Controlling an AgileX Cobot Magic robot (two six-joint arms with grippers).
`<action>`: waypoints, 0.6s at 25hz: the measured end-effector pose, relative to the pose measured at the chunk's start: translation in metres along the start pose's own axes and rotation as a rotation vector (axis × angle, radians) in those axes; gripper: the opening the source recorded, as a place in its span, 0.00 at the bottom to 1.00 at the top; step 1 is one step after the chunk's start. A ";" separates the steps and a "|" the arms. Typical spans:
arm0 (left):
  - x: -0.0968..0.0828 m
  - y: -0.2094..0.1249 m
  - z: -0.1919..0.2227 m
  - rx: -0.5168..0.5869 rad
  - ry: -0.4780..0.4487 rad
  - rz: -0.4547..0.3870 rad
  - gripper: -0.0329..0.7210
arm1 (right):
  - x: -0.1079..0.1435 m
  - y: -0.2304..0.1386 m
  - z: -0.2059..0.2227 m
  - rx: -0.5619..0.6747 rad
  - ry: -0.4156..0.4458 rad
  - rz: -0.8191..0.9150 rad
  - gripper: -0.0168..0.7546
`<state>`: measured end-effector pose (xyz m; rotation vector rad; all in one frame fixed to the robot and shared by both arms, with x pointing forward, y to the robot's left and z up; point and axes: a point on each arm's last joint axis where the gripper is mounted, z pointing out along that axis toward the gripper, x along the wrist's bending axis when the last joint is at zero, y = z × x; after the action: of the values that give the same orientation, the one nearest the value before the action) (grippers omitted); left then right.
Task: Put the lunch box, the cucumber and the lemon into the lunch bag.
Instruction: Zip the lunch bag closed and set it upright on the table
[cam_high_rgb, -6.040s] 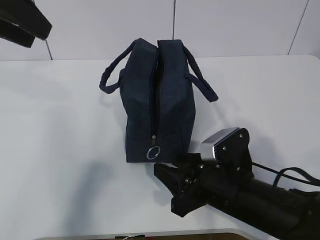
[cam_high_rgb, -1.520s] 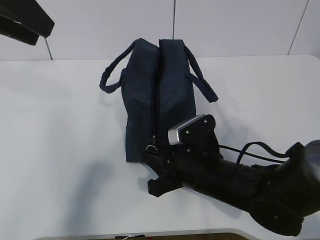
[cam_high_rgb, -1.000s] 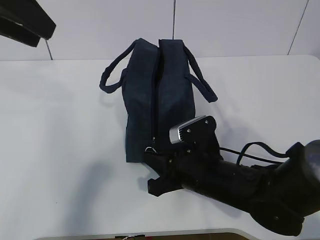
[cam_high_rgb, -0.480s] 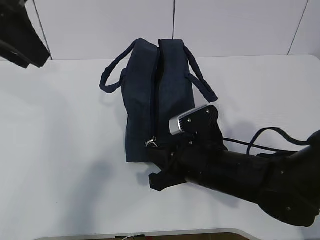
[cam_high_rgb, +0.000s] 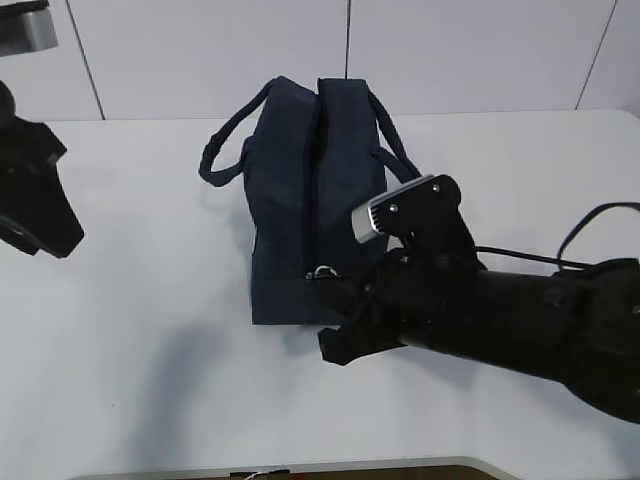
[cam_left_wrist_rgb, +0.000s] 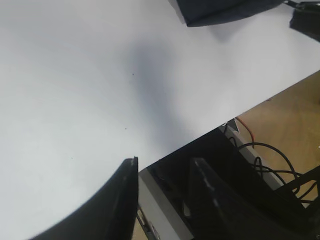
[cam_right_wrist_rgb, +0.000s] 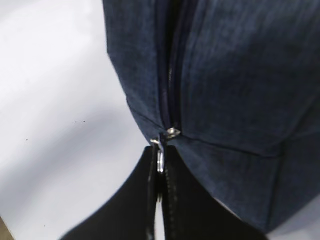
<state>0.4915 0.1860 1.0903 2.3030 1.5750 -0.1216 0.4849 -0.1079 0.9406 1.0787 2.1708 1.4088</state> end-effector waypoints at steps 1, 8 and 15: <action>0.001 -0.001 0.003 0.002 0.001 -0.001 0.37 | 0.000 0.003 -0.003 0.004 -0.006 -0.004 0.03; 0.003 0.000 0.012 -0.048 -0.007 0.009 0.36 | 0.001 0.014 -0.020 0.028 -0.035 -0.028 0.03; 0.010 -0.006 0.040 -0.102 -0.006 0.008 0.36 | -0.001 0.040 -0.015 0.039 -0.056 -0.108 0.03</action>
<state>0.4945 0.1835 1.0491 2.2291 1.5323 -0.0450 0.4920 -0.1091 0.9831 0.9858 2.1904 1.2791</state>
